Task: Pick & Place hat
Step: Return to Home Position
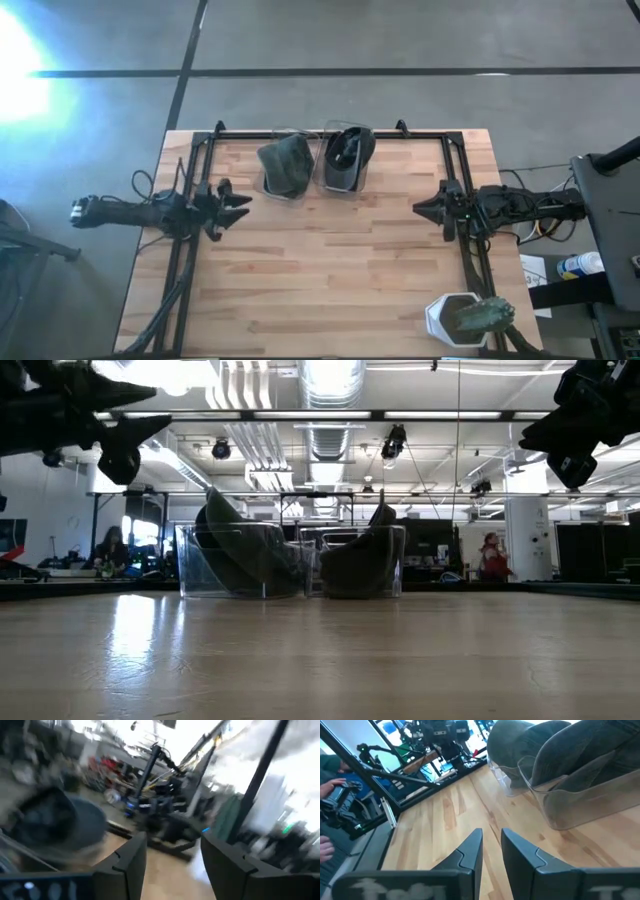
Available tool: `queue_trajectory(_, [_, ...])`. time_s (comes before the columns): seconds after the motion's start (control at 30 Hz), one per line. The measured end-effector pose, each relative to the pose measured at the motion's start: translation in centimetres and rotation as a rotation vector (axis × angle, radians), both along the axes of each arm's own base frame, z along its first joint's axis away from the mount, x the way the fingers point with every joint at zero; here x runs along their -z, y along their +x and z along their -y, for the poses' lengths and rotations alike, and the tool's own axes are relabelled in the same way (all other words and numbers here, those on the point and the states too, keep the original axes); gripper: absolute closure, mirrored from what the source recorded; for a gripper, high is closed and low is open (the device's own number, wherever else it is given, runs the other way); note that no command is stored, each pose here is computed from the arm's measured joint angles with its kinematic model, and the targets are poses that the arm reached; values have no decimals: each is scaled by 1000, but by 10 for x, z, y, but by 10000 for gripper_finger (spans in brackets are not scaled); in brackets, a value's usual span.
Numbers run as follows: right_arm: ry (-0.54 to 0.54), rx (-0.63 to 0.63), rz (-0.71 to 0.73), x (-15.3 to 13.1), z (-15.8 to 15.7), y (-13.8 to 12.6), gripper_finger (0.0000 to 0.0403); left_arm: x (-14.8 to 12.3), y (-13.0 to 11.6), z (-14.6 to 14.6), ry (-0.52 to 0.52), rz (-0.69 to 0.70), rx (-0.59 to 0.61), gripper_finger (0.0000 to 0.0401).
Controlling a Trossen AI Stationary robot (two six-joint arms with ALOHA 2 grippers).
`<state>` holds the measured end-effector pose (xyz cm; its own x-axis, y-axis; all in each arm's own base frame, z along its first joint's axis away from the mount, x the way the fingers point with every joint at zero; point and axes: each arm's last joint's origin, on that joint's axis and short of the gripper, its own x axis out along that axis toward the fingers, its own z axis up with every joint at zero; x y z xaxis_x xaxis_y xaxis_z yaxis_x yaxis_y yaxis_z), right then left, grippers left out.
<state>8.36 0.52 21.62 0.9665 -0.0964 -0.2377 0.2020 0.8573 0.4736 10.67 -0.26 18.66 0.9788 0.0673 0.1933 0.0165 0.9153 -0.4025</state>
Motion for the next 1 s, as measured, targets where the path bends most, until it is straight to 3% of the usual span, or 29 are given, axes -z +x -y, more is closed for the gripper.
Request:
queue_trajectory(0.13, [0, 0, 0, 0, 0, 0, 335, 1, -7, 0, 289, -19, -55, 220])
queue_trajectory(0.23, [0, 0, 0, 0, 0, 0, 335, 4, -10, -1, 388, -40, -72, 220])
queue_trajectory(0.47, [0, 0, -1, 0, 0, 0, 335, 19, -10, 1, 376, -176, 14, 220])
queue_trajectory(1.0, [0, 1, -2, 0, 0, 0, 335, 19, -9, 1, 328, -174, 35, 220])
